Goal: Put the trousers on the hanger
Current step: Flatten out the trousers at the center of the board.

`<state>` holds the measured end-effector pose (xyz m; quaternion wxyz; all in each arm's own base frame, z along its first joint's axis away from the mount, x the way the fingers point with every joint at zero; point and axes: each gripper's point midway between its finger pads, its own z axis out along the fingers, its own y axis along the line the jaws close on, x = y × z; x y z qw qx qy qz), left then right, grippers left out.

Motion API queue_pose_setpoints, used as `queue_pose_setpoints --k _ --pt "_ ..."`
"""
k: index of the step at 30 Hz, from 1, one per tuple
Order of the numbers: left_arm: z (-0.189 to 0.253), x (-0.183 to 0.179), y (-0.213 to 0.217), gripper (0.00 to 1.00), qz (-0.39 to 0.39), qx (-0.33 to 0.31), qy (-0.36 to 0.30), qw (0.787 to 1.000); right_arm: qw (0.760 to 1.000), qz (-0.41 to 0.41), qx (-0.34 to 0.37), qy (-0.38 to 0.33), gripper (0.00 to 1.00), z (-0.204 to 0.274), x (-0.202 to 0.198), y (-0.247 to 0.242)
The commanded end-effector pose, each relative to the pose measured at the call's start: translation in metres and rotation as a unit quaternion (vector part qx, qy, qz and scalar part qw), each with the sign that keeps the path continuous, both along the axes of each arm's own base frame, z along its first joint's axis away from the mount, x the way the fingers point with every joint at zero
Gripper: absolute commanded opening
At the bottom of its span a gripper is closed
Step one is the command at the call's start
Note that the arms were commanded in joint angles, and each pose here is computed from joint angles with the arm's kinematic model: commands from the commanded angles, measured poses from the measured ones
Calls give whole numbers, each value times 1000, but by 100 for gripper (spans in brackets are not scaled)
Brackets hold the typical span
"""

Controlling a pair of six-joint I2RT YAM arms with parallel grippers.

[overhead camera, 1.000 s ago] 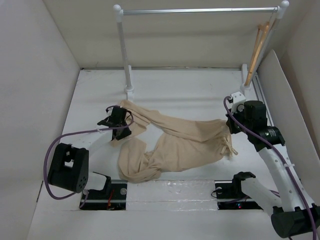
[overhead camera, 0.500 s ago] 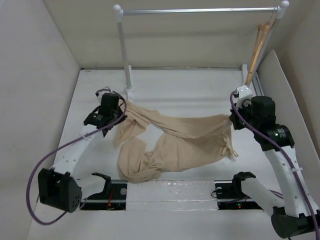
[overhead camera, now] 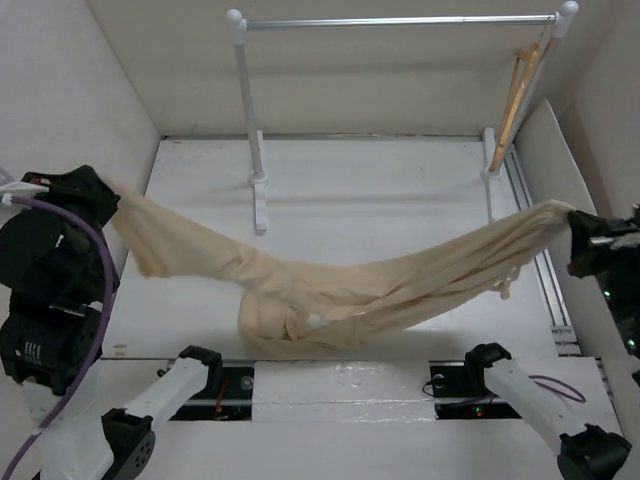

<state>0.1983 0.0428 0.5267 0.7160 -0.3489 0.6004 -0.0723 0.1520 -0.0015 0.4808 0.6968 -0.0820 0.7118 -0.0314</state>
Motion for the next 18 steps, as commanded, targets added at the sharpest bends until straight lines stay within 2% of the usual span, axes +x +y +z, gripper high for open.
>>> queue_pose_setpoints --k 1,2,3,4,5,6,7,8,10,13,14,16,17,18 --pt "-5 -18 37 0 105 25 30 994 991 -111 34 -66 0 32 -42 -54" --pt "-7 -20 41 0 121 23 27 992 986 -146 34 -71 0 31 -46 -69" --pt "-15 -16 43 0 133 30 36 990 987 -141 37 -74 0 29 -42 -69" --pt "-44 5 37 0 131 50 69 988 987 -142 38 -66 0 21 -38 -70" --pt "-54 9 35 0 124 53 67 989 988 -151 25 -33 0 -2 -21 -65" --pt "-72 22 25 0 98 63 79 990 991 -128 25 -17 0 -16 -7 -52" --pt "-108 40 19 0 93 70 107 987 992 -121 30 -2 0 -30 3 -43" --pt "-125 48 14 0 88 66 121 987 993 -118 10 27 0 -56 20 -30" --pt "-152 75 -5 0 46 67 134 988 994 -103 12 36 0 -70 36 -11" --pt "-175 118 -24 0 -4 86 188 978 994 -89 -16 58 0 -90 64 15" --pt "-196 141 -26 0 -16 102 225 969 994 -84 -27 70 0 -98 74 25" --pt "-214 169 -1 0 -22 78 246 966 993 -81 -40 81 0 -112 87 34" --pt "-246 189 10 0 -35 63 282 957 991 -92 -45 85 0 -117 93 32" --pt "-263 202 9 0 -82 27 293 952 991 -93 -45 83 0 -120 104 37"
